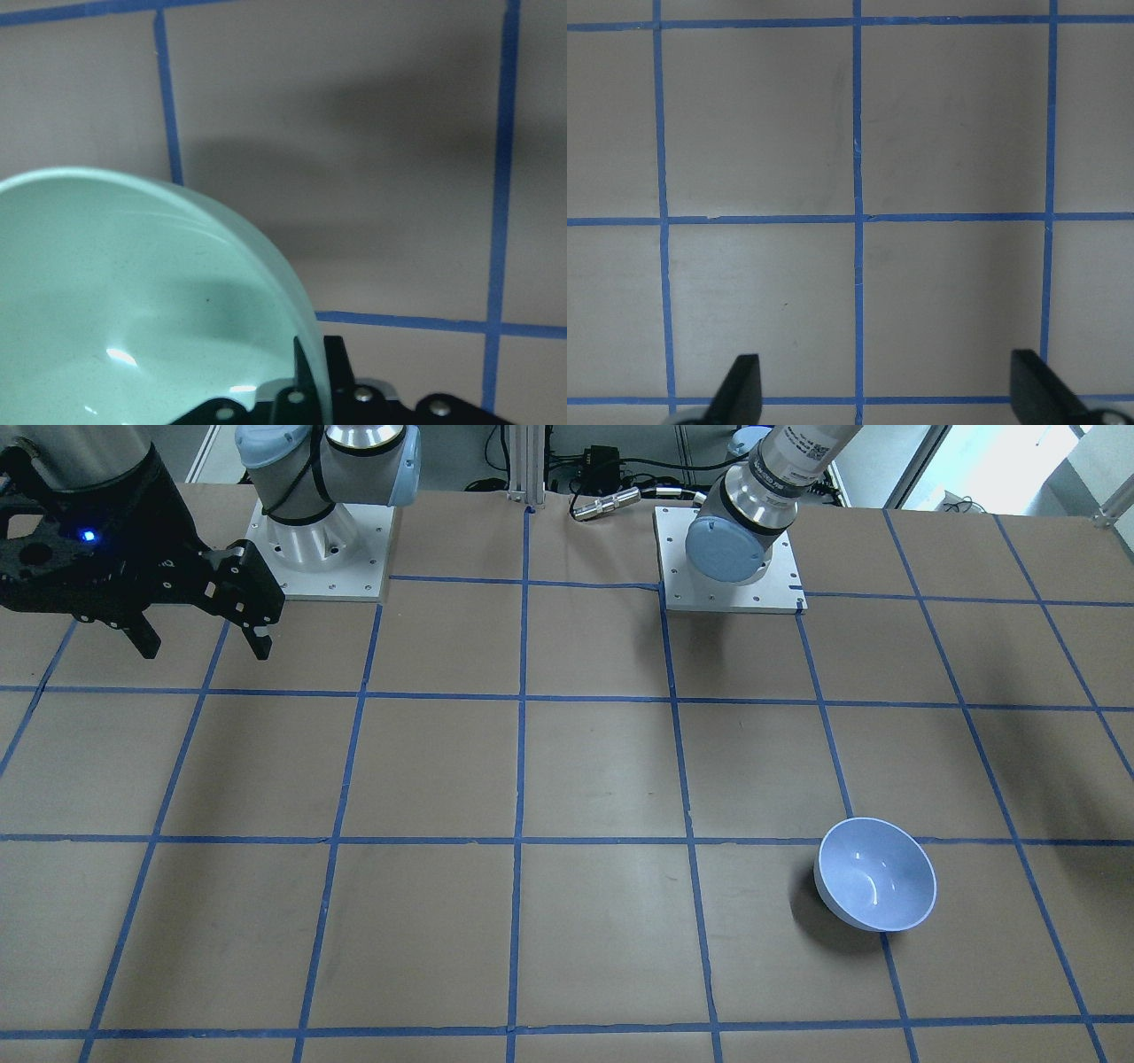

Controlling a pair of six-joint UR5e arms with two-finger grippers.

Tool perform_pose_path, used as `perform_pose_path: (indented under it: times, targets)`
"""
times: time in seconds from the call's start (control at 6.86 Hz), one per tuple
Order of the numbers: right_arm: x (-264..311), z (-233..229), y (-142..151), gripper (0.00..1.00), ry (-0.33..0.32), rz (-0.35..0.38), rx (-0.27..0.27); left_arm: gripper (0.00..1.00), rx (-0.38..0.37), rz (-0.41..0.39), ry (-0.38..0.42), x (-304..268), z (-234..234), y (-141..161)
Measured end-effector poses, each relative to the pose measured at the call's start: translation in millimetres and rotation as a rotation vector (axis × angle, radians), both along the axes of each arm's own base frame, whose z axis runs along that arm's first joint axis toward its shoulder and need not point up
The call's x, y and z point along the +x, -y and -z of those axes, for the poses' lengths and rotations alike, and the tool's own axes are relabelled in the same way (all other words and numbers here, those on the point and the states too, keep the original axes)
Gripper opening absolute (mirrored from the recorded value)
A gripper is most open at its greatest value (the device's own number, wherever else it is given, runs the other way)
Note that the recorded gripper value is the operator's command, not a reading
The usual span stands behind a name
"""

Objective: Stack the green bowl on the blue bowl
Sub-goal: 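Carry the green bowl with the left gripper over the light blue bowl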

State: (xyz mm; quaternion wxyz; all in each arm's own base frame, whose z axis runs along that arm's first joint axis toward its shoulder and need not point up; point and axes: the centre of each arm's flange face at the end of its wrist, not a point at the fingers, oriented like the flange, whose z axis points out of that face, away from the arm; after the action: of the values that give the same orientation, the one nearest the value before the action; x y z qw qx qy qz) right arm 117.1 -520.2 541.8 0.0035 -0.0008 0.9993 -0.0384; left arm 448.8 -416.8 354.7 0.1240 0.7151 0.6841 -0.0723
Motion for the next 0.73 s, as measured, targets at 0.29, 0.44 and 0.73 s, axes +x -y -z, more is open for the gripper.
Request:
perform_pose_path:
  times: [0.29, 0.44, 0.73]
  targets:
    - [0.1, -0.3, -0.3, 1.0, 0.001, 0.0, -0.001, 0.0, -0.013, 0.042, -0.024, -82.9, -29.1, 56.3]
    - [0.1, -0.3, -0.3, 1.0, 0.001, 0.0, -0.001, 0.0, -0.013, 0.056, -0.038, -125.5, -35.1, 82.0]
    - [0.0, -0.1, -0.2, 1.0, 0.0, 0.0, 0.0, 0.0, 0.012, 0.074, -0.061, -210.9, -30.2, 127.8]
